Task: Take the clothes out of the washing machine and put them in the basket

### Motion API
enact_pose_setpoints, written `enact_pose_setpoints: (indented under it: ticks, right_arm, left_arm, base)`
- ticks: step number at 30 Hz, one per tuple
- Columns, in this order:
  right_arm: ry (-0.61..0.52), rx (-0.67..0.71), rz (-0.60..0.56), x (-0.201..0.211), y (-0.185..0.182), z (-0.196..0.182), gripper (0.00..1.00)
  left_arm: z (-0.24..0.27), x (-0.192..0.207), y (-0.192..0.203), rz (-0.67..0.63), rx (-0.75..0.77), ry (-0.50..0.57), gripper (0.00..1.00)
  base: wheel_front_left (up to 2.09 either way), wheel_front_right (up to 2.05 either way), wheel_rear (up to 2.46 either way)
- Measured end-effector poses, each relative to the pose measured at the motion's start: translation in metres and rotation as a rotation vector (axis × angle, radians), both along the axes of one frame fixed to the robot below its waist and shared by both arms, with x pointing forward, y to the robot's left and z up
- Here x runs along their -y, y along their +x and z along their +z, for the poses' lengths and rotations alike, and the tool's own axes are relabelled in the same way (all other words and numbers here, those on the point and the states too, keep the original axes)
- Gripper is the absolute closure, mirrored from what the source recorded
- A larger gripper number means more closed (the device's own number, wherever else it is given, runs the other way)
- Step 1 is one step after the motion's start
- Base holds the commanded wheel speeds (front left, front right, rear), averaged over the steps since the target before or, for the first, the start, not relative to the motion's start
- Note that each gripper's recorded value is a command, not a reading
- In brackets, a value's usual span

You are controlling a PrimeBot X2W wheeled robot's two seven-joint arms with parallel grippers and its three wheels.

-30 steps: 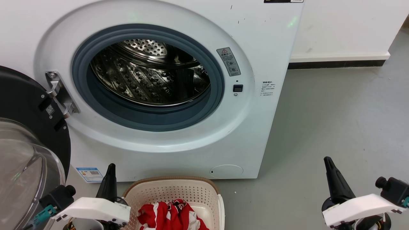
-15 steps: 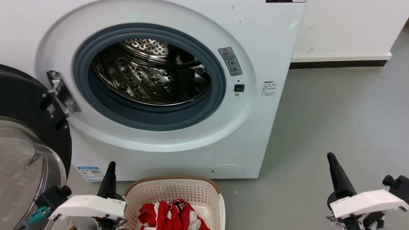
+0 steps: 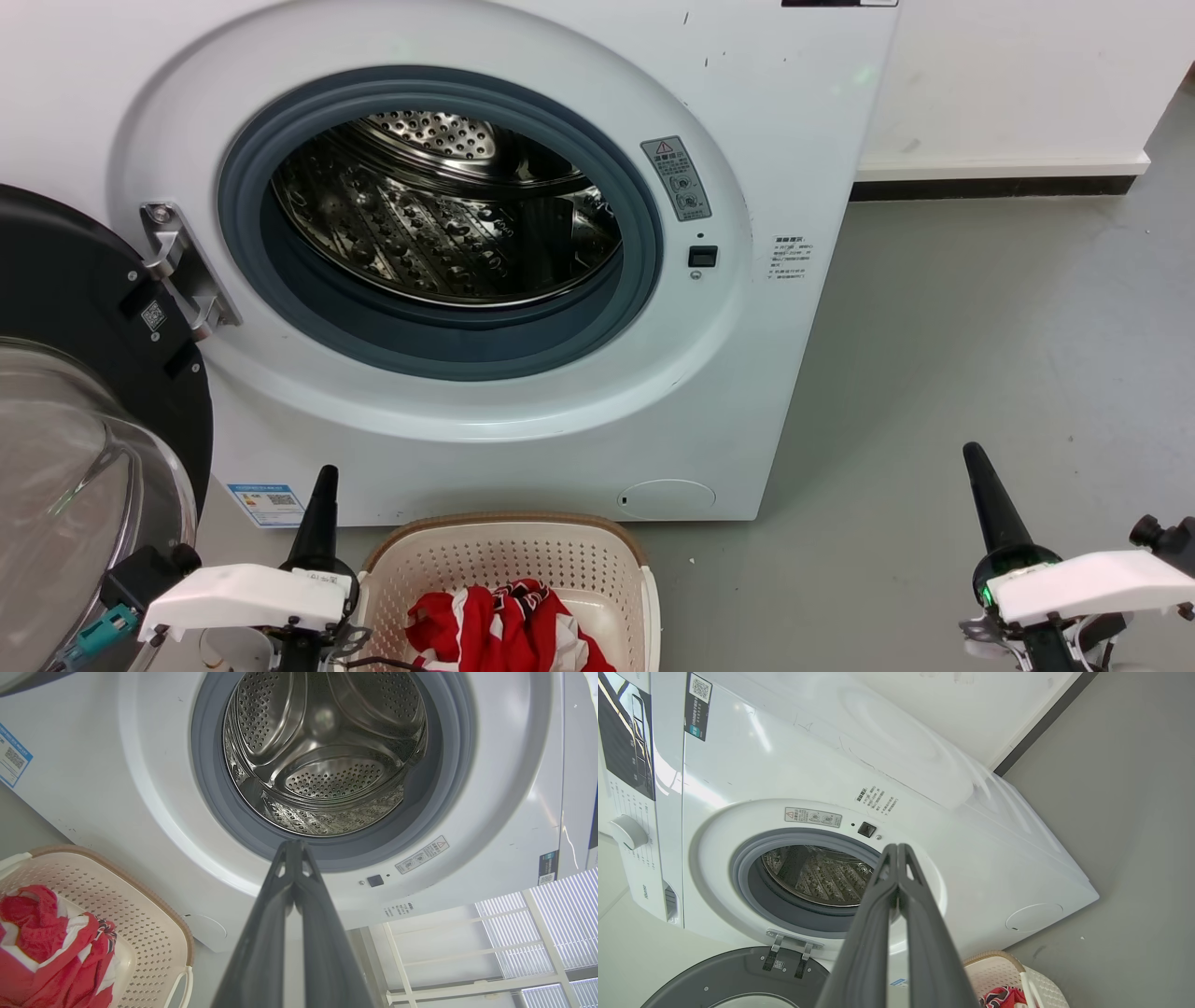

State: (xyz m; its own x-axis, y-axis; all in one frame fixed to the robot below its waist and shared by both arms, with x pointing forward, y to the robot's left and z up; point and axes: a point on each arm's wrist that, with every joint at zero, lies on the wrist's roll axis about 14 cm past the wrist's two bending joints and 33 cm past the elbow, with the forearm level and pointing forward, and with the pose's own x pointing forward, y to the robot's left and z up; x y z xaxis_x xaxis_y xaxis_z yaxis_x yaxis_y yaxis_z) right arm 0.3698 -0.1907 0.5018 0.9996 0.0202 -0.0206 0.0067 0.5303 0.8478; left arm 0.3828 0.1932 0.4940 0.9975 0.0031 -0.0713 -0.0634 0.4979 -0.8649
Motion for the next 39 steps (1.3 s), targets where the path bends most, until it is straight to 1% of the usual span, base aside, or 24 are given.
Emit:
enact_pose_setpoints:
  ticks: [24, 25, 39]
  right_arm:
    - [0.254, -0.005, -0.017, 0.005, 0.008, 0.000, 1.00]
    - [0.283, -0.006, -0.018, 0.005, 0.008, 0.000, 1.00]
    - [0.406, -0.002, -0.025, 0.008, 0.013, 0.001, 1.00]
  left_arm:
    - [0.003, -0.002, 0.003, 0.008, 0.017, -0.241, 1.00]
    - [0.004, -0.002, 0.003, 0.010, 0.020, -0.268, 1.00]
    - [0.006, -0.004, 0.003, 0.014, 0.032, -0.383, 1.00]
  base:
    - [0.00, 0.00, 0.00]
    - [0.00, 0.00, 0.00]
    - [0.00, 0.00, 0.00]
